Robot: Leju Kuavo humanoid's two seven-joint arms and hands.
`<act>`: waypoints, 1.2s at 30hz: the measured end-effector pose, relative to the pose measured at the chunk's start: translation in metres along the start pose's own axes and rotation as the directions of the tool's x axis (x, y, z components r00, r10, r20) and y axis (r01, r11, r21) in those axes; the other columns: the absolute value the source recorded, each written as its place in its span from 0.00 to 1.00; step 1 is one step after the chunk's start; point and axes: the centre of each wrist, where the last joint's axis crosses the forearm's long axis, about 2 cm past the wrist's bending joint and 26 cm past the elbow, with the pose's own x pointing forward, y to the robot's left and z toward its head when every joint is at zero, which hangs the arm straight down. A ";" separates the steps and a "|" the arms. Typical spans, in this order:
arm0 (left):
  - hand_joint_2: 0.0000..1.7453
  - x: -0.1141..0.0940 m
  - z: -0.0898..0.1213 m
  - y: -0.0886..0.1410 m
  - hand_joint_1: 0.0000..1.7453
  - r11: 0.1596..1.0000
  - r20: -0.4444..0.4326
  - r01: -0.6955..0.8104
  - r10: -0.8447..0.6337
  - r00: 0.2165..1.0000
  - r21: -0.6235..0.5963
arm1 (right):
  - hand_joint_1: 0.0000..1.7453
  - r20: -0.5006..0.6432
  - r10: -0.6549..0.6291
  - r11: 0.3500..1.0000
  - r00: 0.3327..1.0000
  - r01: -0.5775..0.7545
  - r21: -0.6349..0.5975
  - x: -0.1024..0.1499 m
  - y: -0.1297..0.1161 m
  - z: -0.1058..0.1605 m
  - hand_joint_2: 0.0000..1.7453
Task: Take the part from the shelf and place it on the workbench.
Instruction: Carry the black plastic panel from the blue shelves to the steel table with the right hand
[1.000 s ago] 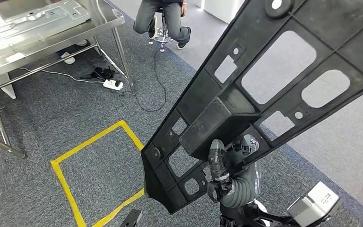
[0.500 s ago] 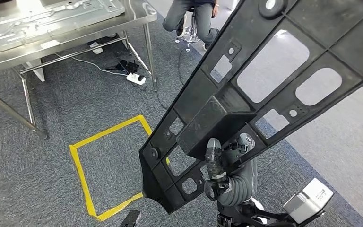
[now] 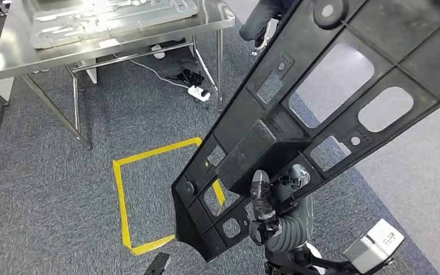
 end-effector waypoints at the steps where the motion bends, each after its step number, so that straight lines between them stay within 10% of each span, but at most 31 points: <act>1: 1.00 -0.001 0.000 0.000 0.00 1.000 -0.004 0.001 -0.001 1.000 -0.001 | 1.00 0.002 0.001 1.000 1.000 -0.001 0.001 0.000 0.000 0.000 1.00; 36: 1.00 0.003 -0.001 0.001 0.00 0.999 -0.027 0.018 -0.019 0.999 -0.030 | 1.00 0.022 -0.039 0.999 0.999 0.040 -0.022 0.000 0.002 0.001 1.00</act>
